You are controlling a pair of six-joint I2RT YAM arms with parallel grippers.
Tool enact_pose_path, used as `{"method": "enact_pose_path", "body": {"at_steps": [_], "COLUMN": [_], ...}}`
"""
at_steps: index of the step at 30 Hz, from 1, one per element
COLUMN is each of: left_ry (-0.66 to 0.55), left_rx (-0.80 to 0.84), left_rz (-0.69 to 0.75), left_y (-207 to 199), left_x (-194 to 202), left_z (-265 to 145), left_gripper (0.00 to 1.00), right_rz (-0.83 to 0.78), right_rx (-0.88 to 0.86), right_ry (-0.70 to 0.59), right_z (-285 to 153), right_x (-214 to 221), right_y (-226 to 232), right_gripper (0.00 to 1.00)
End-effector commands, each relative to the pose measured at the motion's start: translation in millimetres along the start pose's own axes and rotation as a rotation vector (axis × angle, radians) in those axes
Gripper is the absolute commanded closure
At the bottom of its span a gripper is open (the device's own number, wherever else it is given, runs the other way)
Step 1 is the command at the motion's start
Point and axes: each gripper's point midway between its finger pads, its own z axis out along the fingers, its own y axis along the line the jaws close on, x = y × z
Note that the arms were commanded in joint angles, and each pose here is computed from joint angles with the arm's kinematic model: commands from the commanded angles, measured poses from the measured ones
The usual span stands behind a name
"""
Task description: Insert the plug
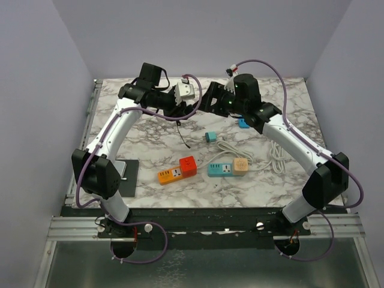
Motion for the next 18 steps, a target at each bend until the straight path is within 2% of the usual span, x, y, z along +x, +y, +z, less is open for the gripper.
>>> {"method": "enact_pose_path", "body": {"at_steps": [1, 5, 9, 18], "left_ry": [-0.041, -0.057, -0.062, -0.069], "left_rx": [0.034, 0.034, 0.028, 0.018], "left_rz": [-0.009, -0.001, 0.004, 0.013], "left_y": [-12.4, -14.5, -14.7, -13.9], "left_x": [-9.4, -14.7, -17.7, -22.0], "left_z": [4.1, 2.5, 0.6, -2.3], "left_gripper": [1.00, 1.00, 1.00, 1.00], "right_rz": [0.031, 0.052, 0.067, 0.099], "right_rx": [-0.118, -0.111, -0.123, -0.133], "right_ry": [-0.005, 0.029, 0.054, 0.127], "right_z": [6.0, 15.5, 21.9, 28.3], "right_x": [-9.1, -0.2, 5.5, 24.1], "right_y": [31.1, 30.4, 32.6, 30.3], "right_gripper": [0.19, 0.22, 0.34, 0.48]}}
